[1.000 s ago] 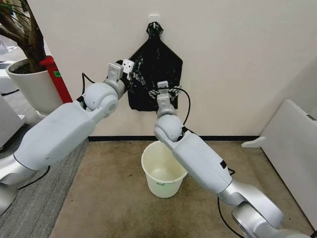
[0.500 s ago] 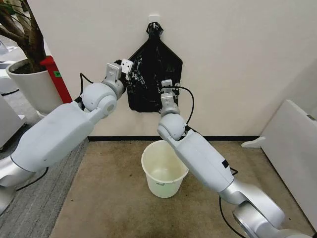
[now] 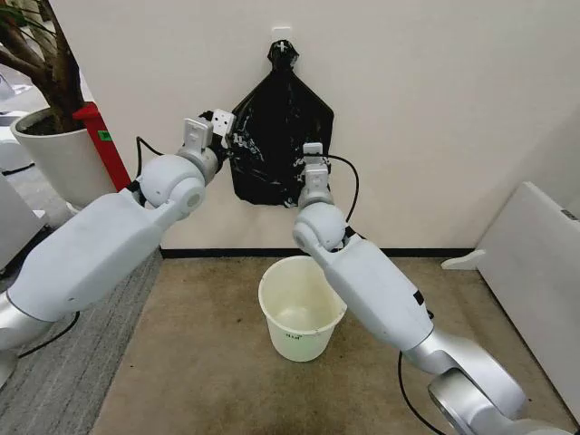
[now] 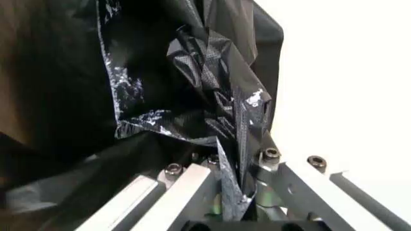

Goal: Place the garbage bag over the trash bin.

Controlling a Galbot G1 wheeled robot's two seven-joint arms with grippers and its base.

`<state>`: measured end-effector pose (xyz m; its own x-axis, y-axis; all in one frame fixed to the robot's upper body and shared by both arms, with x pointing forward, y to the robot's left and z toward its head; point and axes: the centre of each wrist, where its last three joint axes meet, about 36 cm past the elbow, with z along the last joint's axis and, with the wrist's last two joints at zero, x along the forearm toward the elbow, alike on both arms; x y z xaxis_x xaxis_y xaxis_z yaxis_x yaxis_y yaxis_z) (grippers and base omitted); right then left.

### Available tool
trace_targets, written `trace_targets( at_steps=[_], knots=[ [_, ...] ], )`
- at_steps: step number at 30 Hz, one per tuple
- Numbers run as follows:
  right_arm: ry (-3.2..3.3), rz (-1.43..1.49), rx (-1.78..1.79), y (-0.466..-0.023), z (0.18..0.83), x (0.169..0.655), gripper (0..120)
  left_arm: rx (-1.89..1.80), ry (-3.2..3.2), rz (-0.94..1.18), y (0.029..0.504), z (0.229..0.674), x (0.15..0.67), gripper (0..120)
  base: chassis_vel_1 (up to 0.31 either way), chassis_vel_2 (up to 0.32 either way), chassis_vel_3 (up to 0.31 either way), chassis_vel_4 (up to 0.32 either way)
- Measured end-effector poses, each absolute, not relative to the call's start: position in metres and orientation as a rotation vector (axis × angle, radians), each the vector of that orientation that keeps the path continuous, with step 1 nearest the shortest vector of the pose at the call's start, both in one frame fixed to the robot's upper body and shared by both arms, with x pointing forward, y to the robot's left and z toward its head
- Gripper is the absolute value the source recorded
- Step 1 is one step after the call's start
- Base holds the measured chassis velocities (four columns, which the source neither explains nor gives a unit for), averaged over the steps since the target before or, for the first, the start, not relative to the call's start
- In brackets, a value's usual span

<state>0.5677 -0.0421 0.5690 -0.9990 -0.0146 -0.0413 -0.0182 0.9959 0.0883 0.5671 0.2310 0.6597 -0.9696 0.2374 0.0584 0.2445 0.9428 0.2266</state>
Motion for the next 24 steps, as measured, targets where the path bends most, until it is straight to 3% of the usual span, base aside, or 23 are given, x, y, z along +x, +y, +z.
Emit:
trace_targets(
  at_steps=[8,21,24],
  knots=[
    [3.097,0.478,-0.133,-0.062,0.583,0.560,0,-0.357,-3.077,-0.234,0.244,0.659,0.559,0,0.000,0.000,0.000,0.000],
    [3.047,0.633,-0.229,-0.073,0.598,0.562,0,-0.406,-3.078,-0.087,0.244,0.666,0.556,0,0.000,0.000,0.000,0.000],
    [3.157,0.672,-0.197,-0.078,0.563,0.548,0,-0.429,-2.975,-0.063,0.240,0.646,0.536,0,0.000,0.000,0.000,0.000]
  ],
)
